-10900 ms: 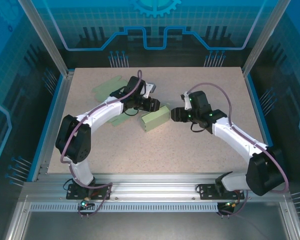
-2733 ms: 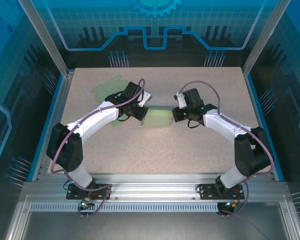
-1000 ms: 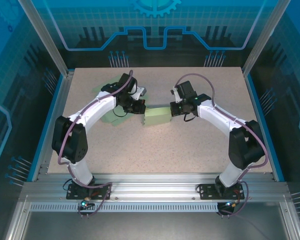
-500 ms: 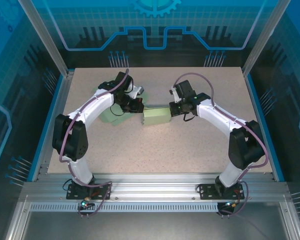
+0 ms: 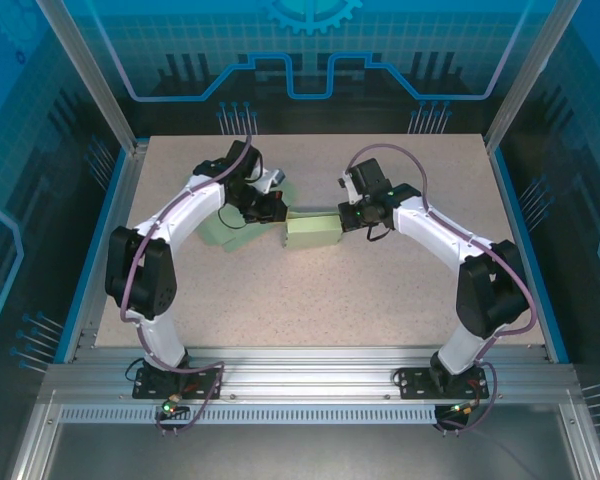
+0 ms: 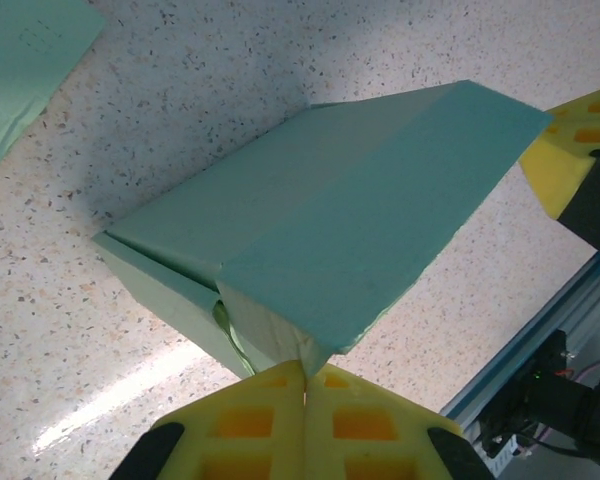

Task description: Fold the paper box

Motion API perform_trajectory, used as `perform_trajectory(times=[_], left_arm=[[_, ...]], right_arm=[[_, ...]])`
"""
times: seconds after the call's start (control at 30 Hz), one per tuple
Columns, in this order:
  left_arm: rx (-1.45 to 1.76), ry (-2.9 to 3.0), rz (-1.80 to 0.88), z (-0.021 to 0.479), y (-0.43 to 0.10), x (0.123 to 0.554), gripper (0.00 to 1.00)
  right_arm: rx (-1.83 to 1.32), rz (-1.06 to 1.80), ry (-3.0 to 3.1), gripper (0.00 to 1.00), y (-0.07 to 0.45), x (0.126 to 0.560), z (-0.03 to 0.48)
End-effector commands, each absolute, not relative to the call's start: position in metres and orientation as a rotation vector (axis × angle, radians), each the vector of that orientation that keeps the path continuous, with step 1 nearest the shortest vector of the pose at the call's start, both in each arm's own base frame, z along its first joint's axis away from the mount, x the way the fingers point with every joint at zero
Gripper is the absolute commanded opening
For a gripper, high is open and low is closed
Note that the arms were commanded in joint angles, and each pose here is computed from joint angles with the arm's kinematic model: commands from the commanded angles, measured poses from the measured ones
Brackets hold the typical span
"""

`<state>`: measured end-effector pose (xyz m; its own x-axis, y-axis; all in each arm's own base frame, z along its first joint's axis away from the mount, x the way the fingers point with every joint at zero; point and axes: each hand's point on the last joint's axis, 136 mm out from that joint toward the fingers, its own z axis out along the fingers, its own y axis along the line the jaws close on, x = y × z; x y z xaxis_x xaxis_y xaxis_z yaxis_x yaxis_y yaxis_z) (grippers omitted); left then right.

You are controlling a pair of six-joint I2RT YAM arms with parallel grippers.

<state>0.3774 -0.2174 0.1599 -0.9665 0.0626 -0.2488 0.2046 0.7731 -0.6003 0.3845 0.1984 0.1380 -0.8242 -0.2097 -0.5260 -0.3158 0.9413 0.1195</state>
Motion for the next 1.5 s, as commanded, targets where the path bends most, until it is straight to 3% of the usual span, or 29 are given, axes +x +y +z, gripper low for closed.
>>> perform_trajectory(times=[0.0,0.57,1.0,1.2,1.3,1.47], left_arm=[[0.135,2.741,-1.074,0.171,-0.217,0.382,0.0],[0.085,2.845,-0.952,0.115,-0.2,0.369,0.0],[0.104,2.806,-0.966,0.105,-0.207,0.365,0.02],[0.113,2.769,-0.966,0.114,-0.209,0.36,0.18],[0.092,2.743,-0.914,0.127,-0.202,0.356,0.32],[-0.03,2.639,-0.756,0.159,-0.179,0.362,0.64]], right_arm=[[-0.4,0.217,2.592,0.0,0.196,0.383,0.135],[-0.388,0.271,2.59,0.0,0.203,0.384,0.126],[-0.356,0.295,2.563,0.0,0.199,0.374,0.109],[-0.343,0.307,2.498,0.0,0.197,0.372,0.109],[-0.338,0.312,2.473,0.0,0.197,0.372,0.111],[-0.348,0.306,2.465,0.0,0.197,0.372,0.113]])
